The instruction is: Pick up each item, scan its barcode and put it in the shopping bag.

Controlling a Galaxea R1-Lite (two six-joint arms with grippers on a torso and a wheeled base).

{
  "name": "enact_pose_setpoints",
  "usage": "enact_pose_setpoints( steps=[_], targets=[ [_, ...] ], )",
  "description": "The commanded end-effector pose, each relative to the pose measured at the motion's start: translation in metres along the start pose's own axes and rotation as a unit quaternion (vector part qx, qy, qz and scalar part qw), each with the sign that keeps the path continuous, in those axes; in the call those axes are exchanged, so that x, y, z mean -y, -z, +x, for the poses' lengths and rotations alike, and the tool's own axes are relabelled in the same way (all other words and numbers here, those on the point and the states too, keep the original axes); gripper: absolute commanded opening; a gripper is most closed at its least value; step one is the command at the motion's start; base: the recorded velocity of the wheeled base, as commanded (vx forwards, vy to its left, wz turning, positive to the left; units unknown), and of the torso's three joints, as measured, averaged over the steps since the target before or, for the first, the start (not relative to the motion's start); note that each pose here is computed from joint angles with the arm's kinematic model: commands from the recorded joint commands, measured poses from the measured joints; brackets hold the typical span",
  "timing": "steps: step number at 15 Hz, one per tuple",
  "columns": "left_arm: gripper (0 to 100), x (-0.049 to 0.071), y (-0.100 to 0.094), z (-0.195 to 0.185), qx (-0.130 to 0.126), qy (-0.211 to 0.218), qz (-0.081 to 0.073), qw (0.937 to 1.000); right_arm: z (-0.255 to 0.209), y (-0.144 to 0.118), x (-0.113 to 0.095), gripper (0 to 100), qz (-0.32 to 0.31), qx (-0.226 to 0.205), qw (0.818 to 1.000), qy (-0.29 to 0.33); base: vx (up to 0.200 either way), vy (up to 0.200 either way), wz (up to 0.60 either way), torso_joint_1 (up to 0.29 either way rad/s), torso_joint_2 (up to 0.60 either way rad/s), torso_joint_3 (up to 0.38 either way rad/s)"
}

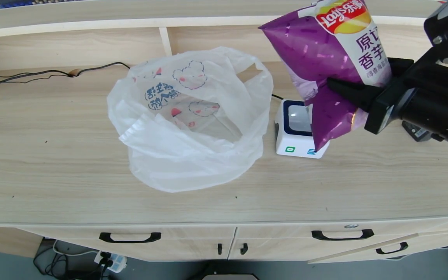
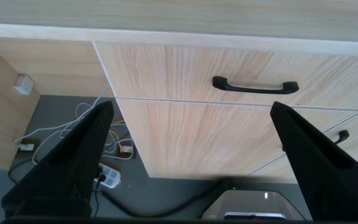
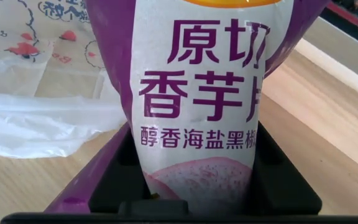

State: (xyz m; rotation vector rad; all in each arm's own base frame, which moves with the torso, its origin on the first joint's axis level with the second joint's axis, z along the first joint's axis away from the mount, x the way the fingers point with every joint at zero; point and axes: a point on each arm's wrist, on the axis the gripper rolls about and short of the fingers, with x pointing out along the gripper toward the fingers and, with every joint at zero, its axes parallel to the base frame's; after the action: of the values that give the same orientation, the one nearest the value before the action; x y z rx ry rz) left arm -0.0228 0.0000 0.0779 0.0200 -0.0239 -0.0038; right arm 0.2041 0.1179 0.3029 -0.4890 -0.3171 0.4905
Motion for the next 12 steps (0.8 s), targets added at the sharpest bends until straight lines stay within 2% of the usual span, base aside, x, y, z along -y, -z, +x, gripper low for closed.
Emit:
enact_pose_setpoints(
  steps=[1,6,9,11,12],
  targets=[
    [100,0.000,0.000,0.000,-0.001,0.000,0.000,1.0000,-0.011,-0.010,0.005,0,0.012,0.015,1.000,0.011,0.000,0.000,0.60,-0.002,0.00,-0.002],
    [100,0.000,0.000,0.000,0.000,0.000,-0.001,1.0000,-0.012,-0.013,0.008,0,0.036,0.012,0.999,0.033,0.000,0.000,0.60,0.002,0.01,0.001],
    [100,0.000,0.000,0.000,0.000,0.000,-0.002,1.0000,-0.005,-0.026,0.018,0,0.069,0.025,0.995,0.068,0.000,0.000,0.00,0.000,0.00,0.000],
    [100,0.000,0.000,0.000,0.000,0.000,-0.002,1.0000,0.006,-0.027,0.019,0,0.087,0.030,0.994,0.066,0.000,0.000,0.00,0.000,0.00,0.000],
    [100,0.000,0.000,0.000,0.000,0.000,-0.002,1.0000,0.021,-0.035,0.019,0,0.095,0.048,0.993,0.052,0.000,0.000,0.00,0.000,0.00,0.000]
  ],
)
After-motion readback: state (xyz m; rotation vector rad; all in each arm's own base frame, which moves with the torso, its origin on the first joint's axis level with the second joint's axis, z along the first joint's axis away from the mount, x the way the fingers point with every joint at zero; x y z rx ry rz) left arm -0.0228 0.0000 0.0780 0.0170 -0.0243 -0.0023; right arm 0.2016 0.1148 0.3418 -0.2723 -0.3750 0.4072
